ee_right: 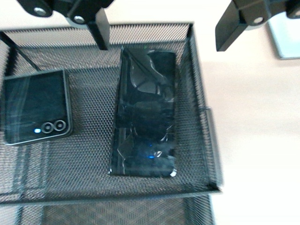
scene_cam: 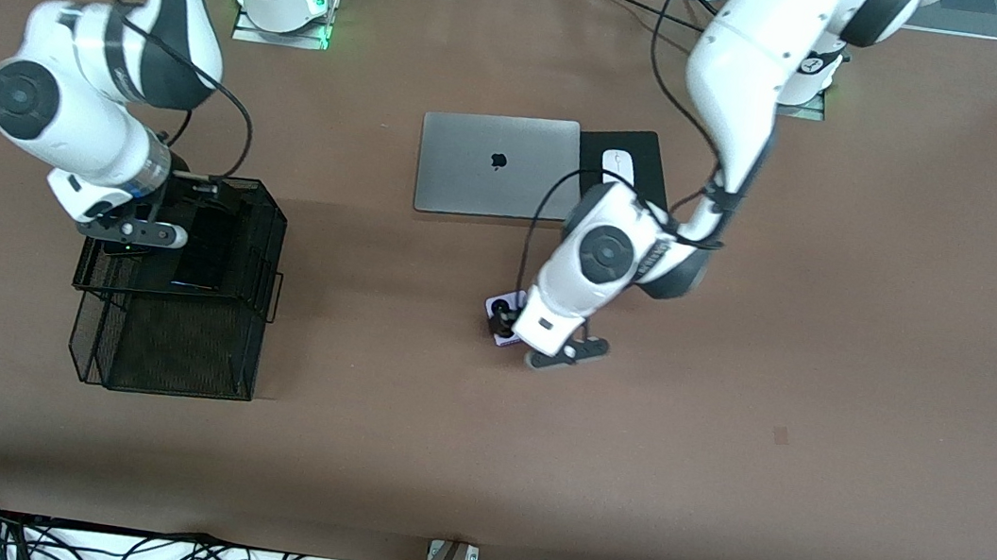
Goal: Place phones with both arms
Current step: 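Drop the bar phone in the basket while the left gripper sets down the white phone, then grasp the white phone with the right gripper while the left gripper withdraws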
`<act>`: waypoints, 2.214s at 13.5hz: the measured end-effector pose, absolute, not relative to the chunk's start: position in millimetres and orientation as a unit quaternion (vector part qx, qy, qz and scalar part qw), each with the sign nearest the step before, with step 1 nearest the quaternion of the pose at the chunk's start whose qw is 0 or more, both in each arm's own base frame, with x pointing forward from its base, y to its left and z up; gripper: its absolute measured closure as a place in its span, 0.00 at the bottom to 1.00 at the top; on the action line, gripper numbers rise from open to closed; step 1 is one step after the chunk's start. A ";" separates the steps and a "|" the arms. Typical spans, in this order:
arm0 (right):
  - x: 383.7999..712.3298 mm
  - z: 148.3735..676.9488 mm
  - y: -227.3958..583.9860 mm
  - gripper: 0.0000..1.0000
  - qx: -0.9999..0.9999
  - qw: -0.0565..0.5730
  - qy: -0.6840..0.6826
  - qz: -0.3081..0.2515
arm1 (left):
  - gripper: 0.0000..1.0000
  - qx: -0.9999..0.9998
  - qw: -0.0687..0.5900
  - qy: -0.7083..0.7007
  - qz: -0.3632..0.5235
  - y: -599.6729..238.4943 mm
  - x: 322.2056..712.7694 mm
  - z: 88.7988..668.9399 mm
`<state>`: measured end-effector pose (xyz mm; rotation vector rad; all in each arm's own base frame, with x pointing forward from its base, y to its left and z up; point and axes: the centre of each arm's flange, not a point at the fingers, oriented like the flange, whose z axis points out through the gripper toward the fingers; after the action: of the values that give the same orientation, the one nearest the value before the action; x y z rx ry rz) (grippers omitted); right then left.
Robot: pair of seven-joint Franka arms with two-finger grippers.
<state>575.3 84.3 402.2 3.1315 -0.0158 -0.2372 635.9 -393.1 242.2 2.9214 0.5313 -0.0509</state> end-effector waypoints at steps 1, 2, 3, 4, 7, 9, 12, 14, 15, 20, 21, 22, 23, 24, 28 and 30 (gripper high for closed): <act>580.2 424.7 89.7 0.00 0.997 0.000 -0.016 -0.075 | 0.00 0.985 0.063 0.161 -0.019 -360.5 650.5 271.3; 583.0 441.5 100.2 0.00 0.997 0.000 -0.028 -0.073 | 0.00 0.988 0.045 0.147 -0.020 -323.5 663.7 300.5; 583.6 452.0 119.7 0.00 0.997 0.000 -0.039 -0.068 | 0.00 0.991 0.033 0.130 -0.025 -282.1 675.0 327.1; 582.4 456.9 146.1 0.00 0.997 0.000 -0.049 -0.063 | 0.00 0.993 0.027 0.109 -0.035 -239.2 683.5 349.1; 577.7 447.1 245.8 0.00 0.994 0.007 -0.089 -0.059 | 0.00 0.998 0.000 0.041 -0.052 -129.5 694.0 391.3; 581.1 428.8 314.9 0.00 0.991 0.007 -0.122 -0.054 | 0.00 0.997 -0.022 0.020 -0.073 -91.9 683.1 423.6; 588.9 393.3 408.9 0.00 0.988 -0.016 -0.148 -0.027 | 0.00 0.998 -0.027 0.013 -0.063 -76.6 655.8 500.7; 586.1 363.7 455.8 0.00 0.991 -0.028 -0.132 -0.004 | 0.00 0.999 -0.020 -0.005 -0.050 -48.3 635.4 543.0; 580.5 344.9 477.2 0.00 0.991 -0.029 -0.127 0.009 | 0.00 0.999 -0.017 -0.009 -0.044 -32.8 624.3 558.2; 556.2 247.3 532.5 0.00 0.990 -0.024 -0.129 0.058 | 0.00 1.000 0.010 0.005 0.019 -6.0 585.3 594.9; 555.5 234.3 535.1 0.00 0.990 -0.027 -0.128 0.061 | 0.00 1.000 0.011 0.008 0.023 -2.3 579.4 592.3; 554.3 223.1 537.9 0.00 0.990 -0.031 -0.125 0.066 | 0.00 1.000 0.012 0.010 0.022 1.0 571.9 589.2; 552.7 214.1 541.0 0.00 0.990 -0.033 -0.118 0.073 | 0.00 1.000 0.013 0.012 0.019 3.4 563.0 587.7; 551.4 206.9 543.4 0.00 0.990 -0.032 -0.108 0.083 | 0.00 1.000 0.014 0.014 0.016 6.4 553.2 587.3; 552.9 209.7 549.4 0.00 0.994 -0.033 -0.042 0.099 | 0.00 1.000 -0.004 0.015 0.013 18.9 536.9 586.7; 554.5 226.1 558.7 0.00 0.993 -0.042 0.018 0.110 | 0.00 1.000 -0.011 -0.001 0.010 1.5 536.7 584.6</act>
<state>554.5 558.7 226.1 3.2052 0.0580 0.3559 536.7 1.5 584.6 3.1625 -0.0036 0.0321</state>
